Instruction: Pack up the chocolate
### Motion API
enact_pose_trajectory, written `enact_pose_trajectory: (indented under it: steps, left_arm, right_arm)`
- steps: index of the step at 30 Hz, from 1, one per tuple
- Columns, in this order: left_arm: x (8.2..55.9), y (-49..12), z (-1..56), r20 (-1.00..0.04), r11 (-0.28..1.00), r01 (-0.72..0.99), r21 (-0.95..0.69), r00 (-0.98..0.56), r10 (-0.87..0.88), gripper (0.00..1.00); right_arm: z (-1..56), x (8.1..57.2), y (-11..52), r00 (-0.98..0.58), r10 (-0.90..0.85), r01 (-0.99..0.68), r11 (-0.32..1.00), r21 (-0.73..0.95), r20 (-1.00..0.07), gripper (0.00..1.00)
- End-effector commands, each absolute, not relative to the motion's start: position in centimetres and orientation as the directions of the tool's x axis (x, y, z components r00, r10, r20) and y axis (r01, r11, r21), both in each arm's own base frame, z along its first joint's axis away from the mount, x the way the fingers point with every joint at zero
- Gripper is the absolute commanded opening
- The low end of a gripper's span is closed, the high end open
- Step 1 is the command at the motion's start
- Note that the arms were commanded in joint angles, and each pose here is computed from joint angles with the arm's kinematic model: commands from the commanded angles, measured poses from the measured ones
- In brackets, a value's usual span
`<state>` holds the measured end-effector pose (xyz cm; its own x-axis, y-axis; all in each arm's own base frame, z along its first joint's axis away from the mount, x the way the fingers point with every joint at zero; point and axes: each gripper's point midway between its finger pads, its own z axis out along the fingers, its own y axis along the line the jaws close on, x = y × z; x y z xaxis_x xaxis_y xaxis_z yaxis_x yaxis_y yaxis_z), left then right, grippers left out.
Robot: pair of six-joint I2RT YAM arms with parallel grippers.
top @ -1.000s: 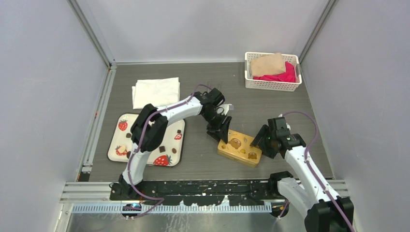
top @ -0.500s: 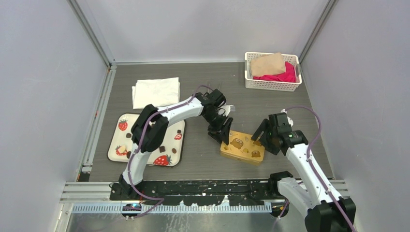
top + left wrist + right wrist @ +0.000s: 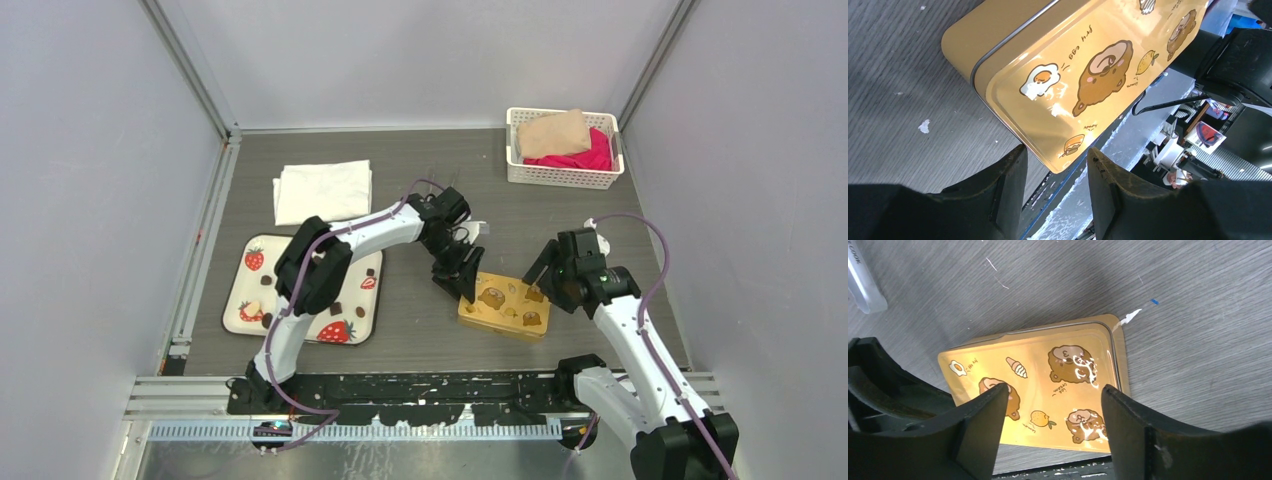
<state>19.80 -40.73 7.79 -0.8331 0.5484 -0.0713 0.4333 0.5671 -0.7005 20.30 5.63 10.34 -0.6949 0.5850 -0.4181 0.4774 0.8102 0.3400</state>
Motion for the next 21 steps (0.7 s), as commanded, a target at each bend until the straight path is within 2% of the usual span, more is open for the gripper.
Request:
enact_pose_trajectory:
  steps: [1, 6, 14, 16, 21]
  left_arm:
    - [20.1, -41.9, 9.3, -0.126, 0.507, 0.465, -0.726, -0.815, 0.566, 0.48]
    - [20.2, -42.1, 9.7, -0.137, 0.494, 0.470, -0.732, -0.810, 0.570, 0.48]
    - [20.6, -42.5, 10.2, -0.159, 0.483, 0.483, -0.731, -0.808, 0.567, 0.45]
    - [20.6, -42.5, 10.1, -0.153, 0.486, 0.482, -0.730, -0.807, 0.570, 0.44]
    - [20.5, -42.3, 9.6, -0.144, 0.494, 0.482, -0.724, -0.805, 0.575, 0.43]
  right_arm:
    - [13.2, 22.0, 5.8, -0.650, 0.583, 0.436, 0.812, 0.389, -0.488, 0.69]
    - [13.2, 22.1, 6.1, -0.662, 0.582, 0.432, 0.811, 0.395, -0.472, 0.54]
    - [12.0, 21.5, 4.9, -0.656, 0.601, 0.508, 0.799, 0.321, -0.457, 0.11]
    - [11.9, 21.4, 4.4, -0.648, 0.606, 0.529, 0.794, 0.301, -0.461, 0.08]
    - [12.3, 21.1, 3.5, -0.611, 0.619, 0.558, 0.779, 0.286, -0.494, 0.08]
